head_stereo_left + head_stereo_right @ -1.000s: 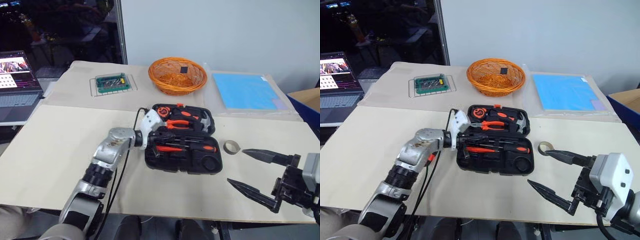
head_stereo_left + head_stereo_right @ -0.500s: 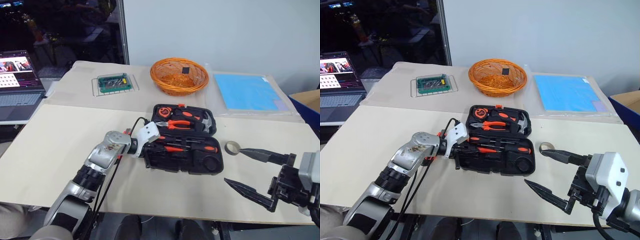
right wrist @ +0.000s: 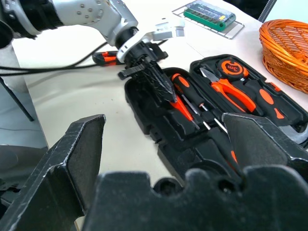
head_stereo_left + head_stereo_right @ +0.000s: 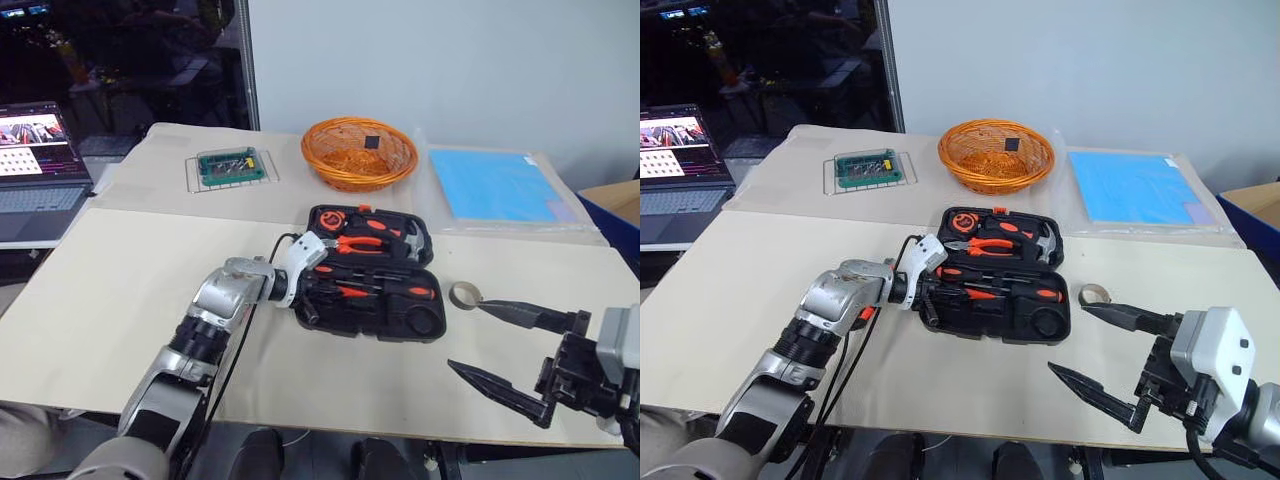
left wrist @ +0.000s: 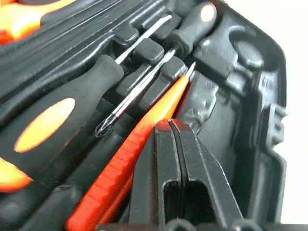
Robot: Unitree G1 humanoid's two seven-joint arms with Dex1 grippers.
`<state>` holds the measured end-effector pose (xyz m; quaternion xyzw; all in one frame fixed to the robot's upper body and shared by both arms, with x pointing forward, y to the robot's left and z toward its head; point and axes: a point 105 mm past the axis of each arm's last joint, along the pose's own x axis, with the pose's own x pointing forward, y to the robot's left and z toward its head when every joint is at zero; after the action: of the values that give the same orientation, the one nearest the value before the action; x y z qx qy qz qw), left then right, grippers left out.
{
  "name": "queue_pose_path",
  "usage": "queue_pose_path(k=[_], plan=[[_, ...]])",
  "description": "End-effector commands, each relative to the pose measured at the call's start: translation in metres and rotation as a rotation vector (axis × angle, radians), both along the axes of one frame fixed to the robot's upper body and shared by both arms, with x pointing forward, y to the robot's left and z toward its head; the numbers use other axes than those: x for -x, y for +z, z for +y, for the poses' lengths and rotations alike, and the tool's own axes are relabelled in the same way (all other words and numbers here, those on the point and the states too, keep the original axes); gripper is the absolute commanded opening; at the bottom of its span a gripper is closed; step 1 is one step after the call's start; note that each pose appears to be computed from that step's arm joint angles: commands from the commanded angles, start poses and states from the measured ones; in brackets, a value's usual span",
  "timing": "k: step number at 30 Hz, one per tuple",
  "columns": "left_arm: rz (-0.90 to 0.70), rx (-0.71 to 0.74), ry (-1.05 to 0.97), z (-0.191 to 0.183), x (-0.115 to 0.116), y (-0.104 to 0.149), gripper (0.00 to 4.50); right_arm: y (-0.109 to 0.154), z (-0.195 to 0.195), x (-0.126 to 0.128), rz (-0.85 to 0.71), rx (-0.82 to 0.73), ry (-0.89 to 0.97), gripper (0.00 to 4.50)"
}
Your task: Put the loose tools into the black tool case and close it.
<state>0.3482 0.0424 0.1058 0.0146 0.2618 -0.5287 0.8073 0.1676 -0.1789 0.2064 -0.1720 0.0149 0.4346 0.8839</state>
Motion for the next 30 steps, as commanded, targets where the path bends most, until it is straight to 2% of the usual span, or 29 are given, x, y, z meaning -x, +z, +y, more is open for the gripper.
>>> queue_pose_path(k=[1, 9, 19, 22, 24, 27, 30], plan=[[0.049, 0.062, 0.07, 0.0, -0.008, 0.014, 0.07, 0.007, 0.002, 0.002, -0.032, 0.004, 0.005, 4.5], [0.203, 0.153, 0.205, 0.001, -0.017, 0.017, 0.07, 0.006, 0.002, 0.003, -0.026, 0.004, 0.006, 4.5], [-0.009, -0.12, 0.144, 0.011, -0.011, -0.011, 0.07, 0.004, 0.003, 0.002, -0.022, 0.003, 0.013, 4.5], [-0.117, -0.04, 0.128, 0.009, -0.014, 0.011, 0.07, 0.004, 0.004, 0.001, -0.025, 0.004, 0.017, 4.5], [-0.208, 0.123, 0.125, 0.009, -0.012, 0.046, 0.07, 0.005, 0.005, 0.001, -0.03, -0.002, 0.023, 4.5], [-0.368, 0.172, 0.266, 0.046, -0.013, 0.079, 0.85, 0.006, 0.005, -0.001, -0.037, -0.016, 0.037, 4.5], [-0.467, 0.096, 0.413, 0.082, -0.008, 0.086, 1.95, 0.007, 0.006, -0.005, -0.044, -0.025, 0.058, 4.5]])
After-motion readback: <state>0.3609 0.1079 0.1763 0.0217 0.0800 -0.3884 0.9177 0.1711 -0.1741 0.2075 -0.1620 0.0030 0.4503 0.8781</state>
